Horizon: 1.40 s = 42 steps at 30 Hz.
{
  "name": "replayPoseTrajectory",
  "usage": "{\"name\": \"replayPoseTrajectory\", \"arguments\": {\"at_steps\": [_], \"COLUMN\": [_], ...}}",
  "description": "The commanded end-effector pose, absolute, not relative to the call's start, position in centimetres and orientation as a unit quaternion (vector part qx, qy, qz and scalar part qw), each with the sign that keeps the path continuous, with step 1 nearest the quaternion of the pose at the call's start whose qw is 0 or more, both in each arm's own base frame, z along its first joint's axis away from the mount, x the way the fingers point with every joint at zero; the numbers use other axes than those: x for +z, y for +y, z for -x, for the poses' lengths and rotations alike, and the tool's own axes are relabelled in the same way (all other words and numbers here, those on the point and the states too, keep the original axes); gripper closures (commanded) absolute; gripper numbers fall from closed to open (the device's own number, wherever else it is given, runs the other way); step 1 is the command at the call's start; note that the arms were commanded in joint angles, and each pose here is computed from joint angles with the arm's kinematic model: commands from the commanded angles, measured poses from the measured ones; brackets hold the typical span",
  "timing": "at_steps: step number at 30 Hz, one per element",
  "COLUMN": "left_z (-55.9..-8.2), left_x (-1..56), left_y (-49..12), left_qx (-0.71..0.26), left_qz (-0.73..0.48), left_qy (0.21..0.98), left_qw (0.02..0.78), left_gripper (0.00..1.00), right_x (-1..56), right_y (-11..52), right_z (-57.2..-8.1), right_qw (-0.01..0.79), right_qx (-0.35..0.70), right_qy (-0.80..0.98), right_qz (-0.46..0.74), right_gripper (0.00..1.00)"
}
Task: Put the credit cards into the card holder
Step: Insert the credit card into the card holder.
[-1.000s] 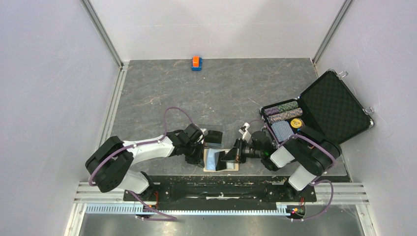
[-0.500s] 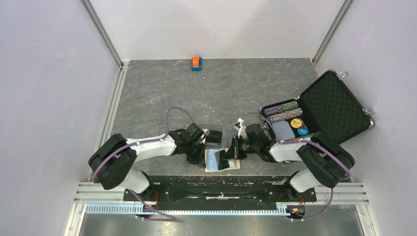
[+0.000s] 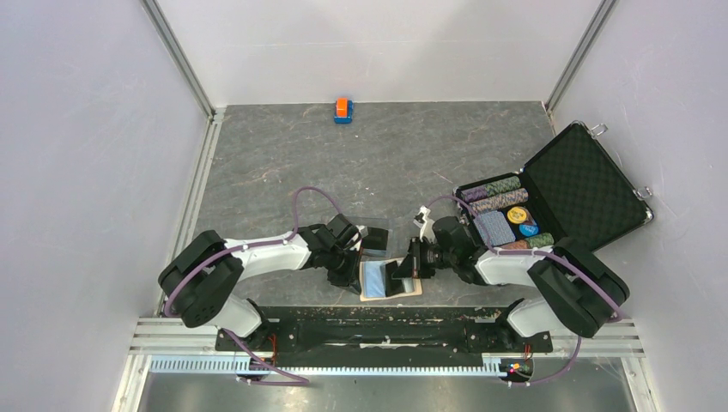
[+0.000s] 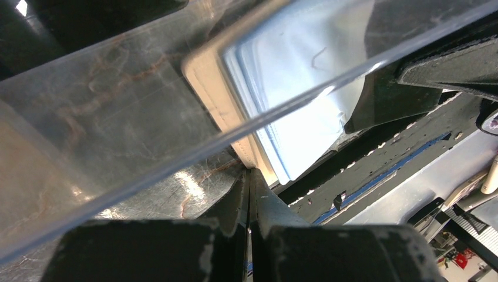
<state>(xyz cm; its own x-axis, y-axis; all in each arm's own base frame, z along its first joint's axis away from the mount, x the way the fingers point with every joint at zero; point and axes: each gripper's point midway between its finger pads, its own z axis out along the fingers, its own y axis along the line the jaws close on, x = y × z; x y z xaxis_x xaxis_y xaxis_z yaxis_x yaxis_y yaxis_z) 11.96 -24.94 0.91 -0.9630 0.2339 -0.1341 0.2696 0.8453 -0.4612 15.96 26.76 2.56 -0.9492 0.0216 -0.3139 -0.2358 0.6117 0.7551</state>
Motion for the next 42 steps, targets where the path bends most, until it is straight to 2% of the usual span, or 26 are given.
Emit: {"name": "replayPoseTrajectory", "arguments": {"at_steps": [1,11,21,34,42], "left_z": [-10.9,-11.0,-11.0,-11.1,-11.4], "left_x": [-2.1,-1.9,-2.0,-1.8,-1.6], "left_y": [-22.2,-22.4,-22.4,-22.6,-23.1], "left_qx": [-0.175,-0.178,-0.178,-0.181,-0.185], "left_qz": [-0.151,-0.15,-0.15,-0.15,-0.149], "left_qy": [0.973,0.972,0.972,0.972,0.971], "left_qw": [0.021,0.022,0.02,0.021,0.023], "left_gripper": [0.98,0.98,0.98,0.98,0.98], "right_x": [1.5,1.1,1.6,1.3,1.4], "right_y": [25.4,24.7,26.1,27.9,29.1], "right_z": [-16.7,-17.0,-16.9,-15.9,-15.5], "right_qw": [0.165,0.174,0.169,0.161,0.155], "right_qx": [0.403,0.406,0.46,0.468,0.469], "right_qy": [0.899,0.897,0.871,0.869,0.869], "right_qz": [0.049,0.038,-0.002,-0.012,0.009], "right_gripper": [1.0,1.0,1.0,1.0,0.93]}}
